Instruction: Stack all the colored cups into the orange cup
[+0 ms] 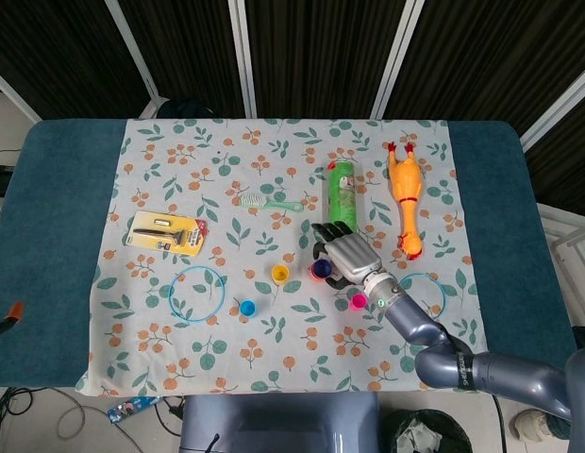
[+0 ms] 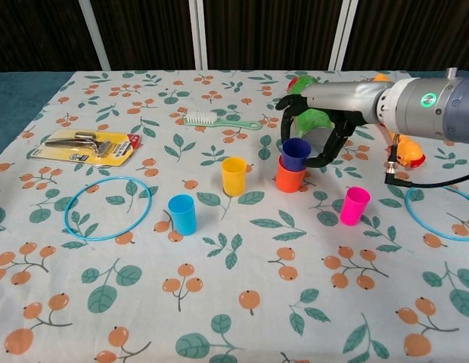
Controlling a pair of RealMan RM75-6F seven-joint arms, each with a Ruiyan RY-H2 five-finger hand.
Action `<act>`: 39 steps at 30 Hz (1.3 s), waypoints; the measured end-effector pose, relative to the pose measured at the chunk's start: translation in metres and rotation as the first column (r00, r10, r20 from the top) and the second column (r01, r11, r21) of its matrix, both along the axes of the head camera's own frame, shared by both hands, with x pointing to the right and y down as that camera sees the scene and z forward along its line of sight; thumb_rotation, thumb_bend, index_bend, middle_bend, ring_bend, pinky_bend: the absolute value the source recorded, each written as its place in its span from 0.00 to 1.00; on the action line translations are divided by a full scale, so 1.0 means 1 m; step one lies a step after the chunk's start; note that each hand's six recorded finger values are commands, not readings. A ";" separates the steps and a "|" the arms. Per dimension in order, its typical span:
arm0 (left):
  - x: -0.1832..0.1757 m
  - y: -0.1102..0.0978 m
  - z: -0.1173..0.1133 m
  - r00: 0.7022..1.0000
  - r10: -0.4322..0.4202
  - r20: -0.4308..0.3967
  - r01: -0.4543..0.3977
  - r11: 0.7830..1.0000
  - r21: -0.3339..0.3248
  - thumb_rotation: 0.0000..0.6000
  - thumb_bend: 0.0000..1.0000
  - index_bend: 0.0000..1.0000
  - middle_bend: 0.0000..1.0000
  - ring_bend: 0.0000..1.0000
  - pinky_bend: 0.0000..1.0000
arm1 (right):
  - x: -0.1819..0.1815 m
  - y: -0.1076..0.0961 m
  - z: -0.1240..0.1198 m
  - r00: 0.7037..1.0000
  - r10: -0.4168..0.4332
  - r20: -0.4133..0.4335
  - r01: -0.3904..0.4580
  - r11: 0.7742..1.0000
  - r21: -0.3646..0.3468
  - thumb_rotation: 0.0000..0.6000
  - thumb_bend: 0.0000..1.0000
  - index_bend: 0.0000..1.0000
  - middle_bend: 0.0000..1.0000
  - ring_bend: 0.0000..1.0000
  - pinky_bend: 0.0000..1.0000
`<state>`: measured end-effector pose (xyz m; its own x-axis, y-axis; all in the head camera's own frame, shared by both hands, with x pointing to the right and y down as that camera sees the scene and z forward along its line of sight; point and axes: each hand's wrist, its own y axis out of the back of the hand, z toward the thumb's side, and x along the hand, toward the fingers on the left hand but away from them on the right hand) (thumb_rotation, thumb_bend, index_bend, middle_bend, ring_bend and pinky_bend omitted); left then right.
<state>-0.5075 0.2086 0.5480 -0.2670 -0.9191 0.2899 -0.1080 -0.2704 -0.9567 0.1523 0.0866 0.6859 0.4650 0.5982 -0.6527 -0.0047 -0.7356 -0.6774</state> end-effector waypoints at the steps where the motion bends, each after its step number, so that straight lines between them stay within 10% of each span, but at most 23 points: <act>1: 0.000 0.000 0.000 1.000 0.000 0.000 0.000 1.000 -0.001 1.00 0.21 0.03 0.00 0.00 0.00 | 0.001 0.000 0.001 1.000 0.000 -0.004 0.000 1.000 -0.003 1.00 0.37 0.10 0.00 0.00 0.05; 25: 0.004 0.001 0.005 0.999 0.036 -0.028 -0.037 0.998 -0.041 1.00 0.21 0.03 0.00 0.00 0.00 | 0.068 -0.011 -0.071 0.991 0.135 0.000 -0.133 0.970 0.204 1.00 0.37 0.07 0.00 0.00 0.05; 39: 0.021 0.000 0.009 0.987 0.132 -0.094 -0.139 0.987 -0.077 1.00 0.17 0.09 0.00 0.00 0.00 | 0.217 0.072 -0.116 0.929 0.353 -0.116 -0.271 0.857 0.439 1.00 0.37 0.04 0.00 0.00 0.05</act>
